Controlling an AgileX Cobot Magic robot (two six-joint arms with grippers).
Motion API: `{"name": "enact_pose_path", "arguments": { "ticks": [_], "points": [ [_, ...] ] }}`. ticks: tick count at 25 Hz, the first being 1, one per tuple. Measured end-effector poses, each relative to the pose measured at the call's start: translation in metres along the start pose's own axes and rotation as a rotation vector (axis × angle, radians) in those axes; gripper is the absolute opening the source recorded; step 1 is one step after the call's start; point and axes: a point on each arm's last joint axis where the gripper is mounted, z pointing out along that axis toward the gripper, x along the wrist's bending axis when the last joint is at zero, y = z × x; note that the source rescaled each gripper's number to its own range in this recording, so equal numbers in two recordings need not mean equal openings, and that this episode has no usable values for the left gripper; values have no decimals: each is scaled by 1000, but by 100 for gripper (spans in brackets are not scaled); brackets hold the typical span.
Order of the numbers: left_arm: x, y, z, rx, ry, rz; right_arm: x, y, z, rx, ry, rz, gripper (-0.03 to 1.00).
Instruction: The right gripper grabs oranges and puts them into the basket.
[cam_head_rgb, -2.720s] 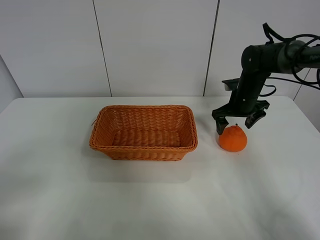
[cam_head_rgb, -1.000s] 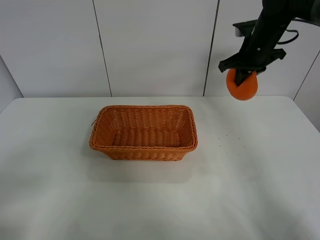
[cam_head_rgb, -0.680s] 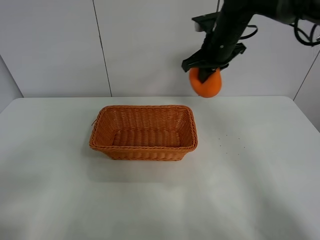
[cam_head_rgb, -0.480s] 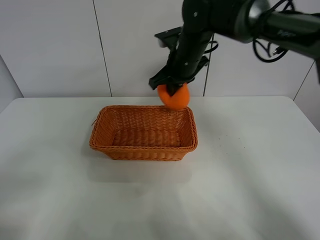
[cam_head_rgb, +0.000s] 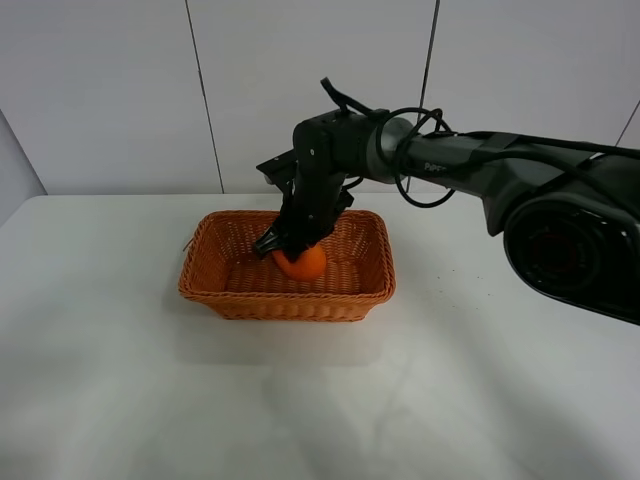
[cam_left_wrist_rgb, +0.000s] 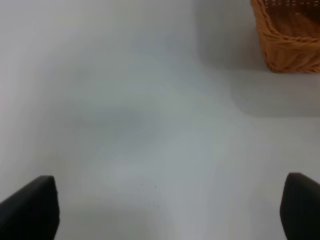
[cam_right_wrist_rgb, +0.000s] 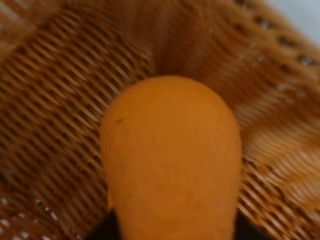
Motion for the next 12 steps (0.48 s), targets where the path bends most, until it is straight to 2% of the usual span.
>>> {"name": "enact_pose_path", "arguments": {
  "ticks": [3,4,6,12],
  "points": [
    [0,0,0,0,0,0,0,-3,6,27,1,0,73],
    [0,0,0,0,0,0,0,-4,6,34,1,0,83],
    [0,0,0,0,0,0,0,-3,5,40,2,0,93],
    [0,0,0,0,0,0,-1,16,-36,59,2,-8,98]
  ]
}}
